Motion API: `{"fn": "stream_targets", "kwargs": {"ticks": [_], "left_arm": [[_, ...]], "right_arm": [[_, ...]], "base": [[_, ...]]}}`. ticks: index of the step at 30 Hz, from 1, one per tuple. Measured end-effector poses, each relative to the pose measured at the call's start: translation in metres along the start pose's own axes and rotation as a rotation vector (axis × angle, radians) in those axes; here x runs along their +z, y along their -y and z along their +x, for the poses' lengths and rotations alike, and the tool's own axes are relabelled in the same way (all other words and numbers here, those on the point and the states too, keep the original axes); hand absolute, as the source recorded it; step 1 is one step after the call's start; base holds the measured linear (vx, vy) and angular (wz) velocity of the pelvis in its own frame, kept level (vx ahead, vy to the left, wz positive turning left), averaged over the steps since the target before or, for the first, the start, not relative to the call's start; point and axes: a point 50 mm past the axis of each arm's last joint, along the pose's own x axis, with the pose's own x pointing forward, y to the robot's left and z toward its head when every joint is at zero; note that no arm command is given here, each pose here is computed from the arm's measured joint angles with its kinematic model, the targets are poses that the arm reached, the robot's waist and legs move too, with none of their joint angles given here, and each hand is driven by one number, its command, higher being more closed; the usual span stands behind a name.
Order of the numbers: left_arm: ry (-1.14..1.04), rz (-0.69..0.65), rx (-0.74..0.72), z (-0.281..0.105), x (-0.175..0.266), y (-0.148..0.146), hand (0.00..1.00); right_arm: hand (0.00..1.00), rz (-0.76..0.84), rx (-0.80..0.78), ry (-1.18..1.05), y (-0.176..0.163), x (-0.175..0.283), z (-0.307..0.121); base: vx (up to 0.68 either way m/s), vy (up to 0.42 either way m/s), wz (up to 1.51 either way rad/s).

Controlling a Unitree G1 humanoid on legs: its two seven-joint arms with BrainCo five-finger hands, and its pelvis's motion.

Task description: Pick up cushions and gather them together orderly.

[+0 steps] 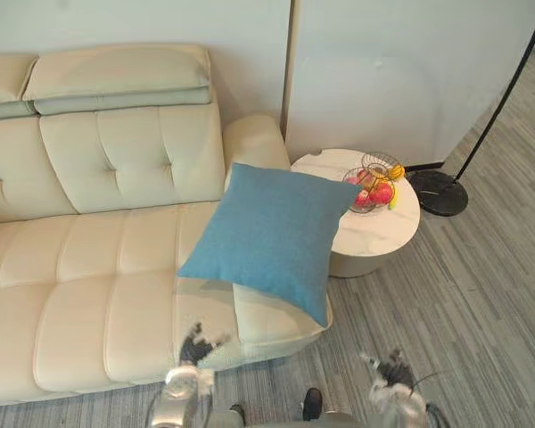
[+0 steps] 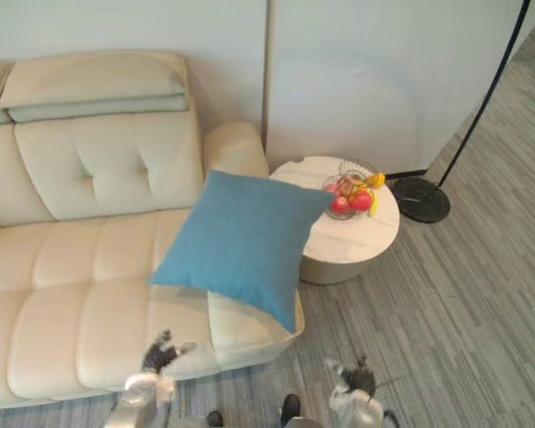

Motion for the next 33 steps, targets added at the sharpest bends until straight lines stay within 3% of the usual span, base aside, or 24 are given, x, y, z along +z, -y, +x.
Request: {"fn": "stream_targets", "kwargs": {"ticks": [4,10,20,25,33], "left_arm": [[0.111,-0.026,0.102,0.008,0.029,-0.023,0.00],[0.266,-0.064,0.166,0.023,0.078,-0.031,0.00],[0.625,-0.074,0.263,0.043,0.222,-0.051,0.00],[0.718,-0.088,0.306,0.039,0.264,-0.064,0.00],[0.843,-0.099,0.240,0.031,0.320,-0.043,0.00]], "right_arm": [[0.00,-0.001,0.024,0.138,-0.006,0.041,0.013],[0.00,-0.012,0.113,0.248,-0.031,0.075,0.019],[0.00,0.066,0.329,0.500,-0.102,0.176,0.018],[0.00,0.083,0.395,0.583,-0.124,0.209,0.009],[0.00,0.063,0.491,0.644,-0.159,0.236,-0.004]], "base": [[0.04,0.021,-0.01],[0.02,0.005,-0.04],[-0.06,0.053,-0.03],[-0.05,0.040,0.01],[-0.10,-0.008,0.01]]}}
